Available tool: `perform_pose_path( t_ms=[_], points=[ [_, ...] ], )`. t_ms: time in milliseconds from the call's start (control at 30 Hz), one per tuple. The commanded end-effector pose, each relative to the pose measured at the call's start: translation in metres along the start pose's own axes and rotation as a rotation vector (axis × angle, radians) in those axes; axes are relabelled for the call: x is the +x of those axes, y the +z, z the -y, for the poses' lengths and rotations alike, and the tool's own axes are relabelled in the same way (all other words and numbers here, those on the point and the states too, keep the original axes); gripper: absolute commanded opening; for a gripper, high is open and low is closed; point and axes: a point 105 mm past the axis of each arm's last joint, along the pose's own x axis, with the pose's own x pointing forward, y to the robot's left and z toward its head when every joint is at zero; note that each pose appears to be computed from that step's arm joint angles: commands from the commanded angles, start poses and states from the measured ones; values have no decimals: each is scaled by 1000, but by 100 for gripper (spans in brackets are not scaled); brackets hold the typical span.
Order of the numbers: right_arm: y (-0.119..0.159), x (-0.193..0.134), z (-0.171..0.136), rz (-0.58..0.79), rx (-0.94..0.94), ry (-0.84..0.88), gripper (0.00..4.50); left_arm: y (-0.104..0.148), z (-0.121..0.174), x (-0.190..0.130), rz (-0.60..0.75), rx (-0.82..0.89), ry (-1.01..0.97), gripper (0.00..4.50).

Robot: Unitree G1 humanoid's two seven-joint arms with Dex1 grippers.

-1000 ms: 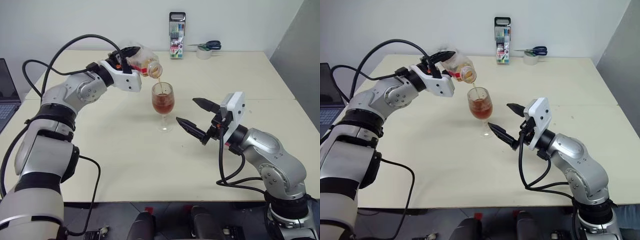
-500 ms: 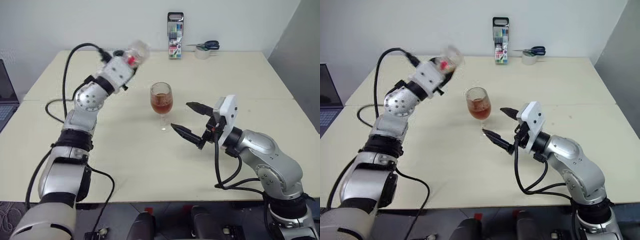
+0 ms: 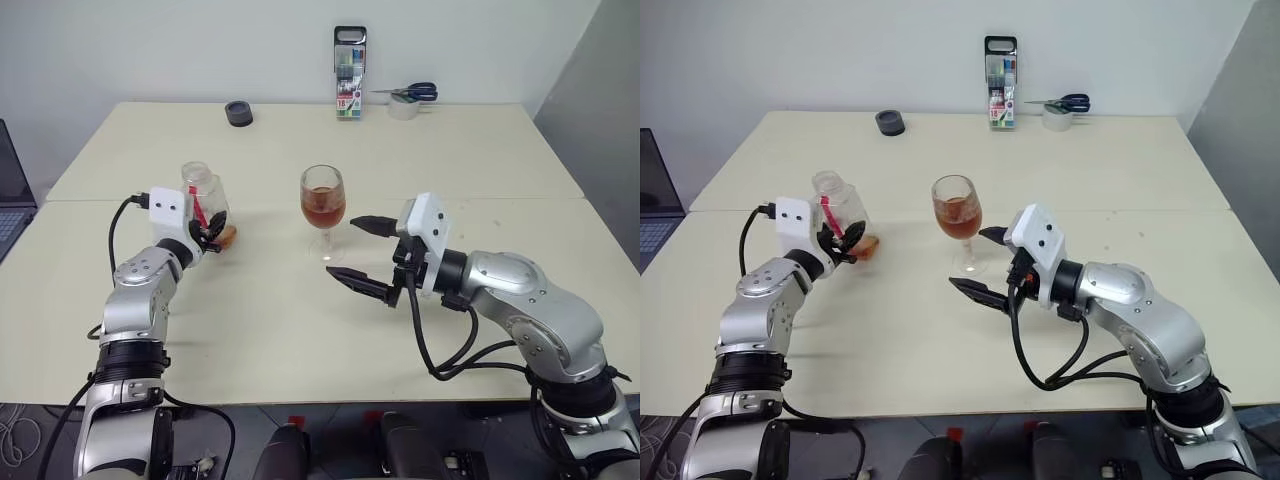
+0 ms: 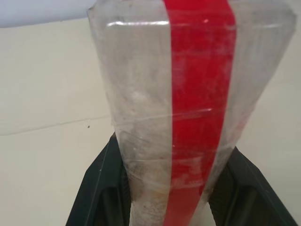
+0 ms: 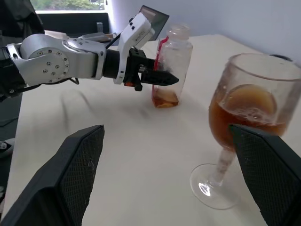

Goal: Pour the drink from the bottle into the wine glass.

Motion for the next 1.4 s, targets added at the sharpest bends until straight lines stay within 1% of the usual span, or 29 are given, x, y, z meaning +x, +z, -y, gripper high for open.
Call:
perform_pose_path(
  t_ms=[33,133,233,300,333,367,400,533,567,700,767,833,900,1000,1133,1200,1300,1400],
  points=[
    [10,2,1,24,-39,-2,450,4,-1,-5,34,-29,-9,168],
    [10,4,1,24,-41,1,450,-10,1,-7,-4,-43,-32,168],
    [10,5,0,22,-41,6,450,-19,1,-9,-30,-43,-43,168],
    [10,5,-1,21,-38,9,450,-21,1,-9,-37,-31,-47,240],
    [10,5,-1,21,-37,9,450,-22,1,-10,-38,-27,-49,267],
    [10,5,-2,20,-36,10,450,-22,1,-10,-37,-26,-49,283],
    [10,5,-2,21,-35,10,450,-22,0,-10,-37,-20,-50,319],
    [10,6,-2,21,-31,11,450,-25,-1,-11,-42,-9,-53,438],
    [10,6,-2,20,-31,11,450,-26,0,-11,-48,-2,-58,445],
    [8,7,-3,17,-28,11,450,-29,-1,-13,-57,33,-58,445],
    [-1,7,-3,2,-28,9,450,-33,-2,-16,-64,65,-49,445],
    [-17,4,-3,-4,-4,-14,450,-39,-4,-22,-68,128,-31,445],
    [-32,-2,0,16,9,-80,450,-41,-6,-29,-56,107,-1,445],
    [-46,-12,8,53,42,-195,450,-45,-8,-40,-60,95,30,445],
    [-75,-33,23,84,82,-444,450,-45,-7,-61,-45,121,89,445],
    [-86,-37,24,78,70,-502,450,-46,-2,-68,-43,134,91,445],
    [-96,-39,29,96,111,-585,450,-46,10,-75,-16,121,64,445],
    [-103,-36,30,77,85,-608,450,-47,16,-76,-8,85,56,445]
  ],
)
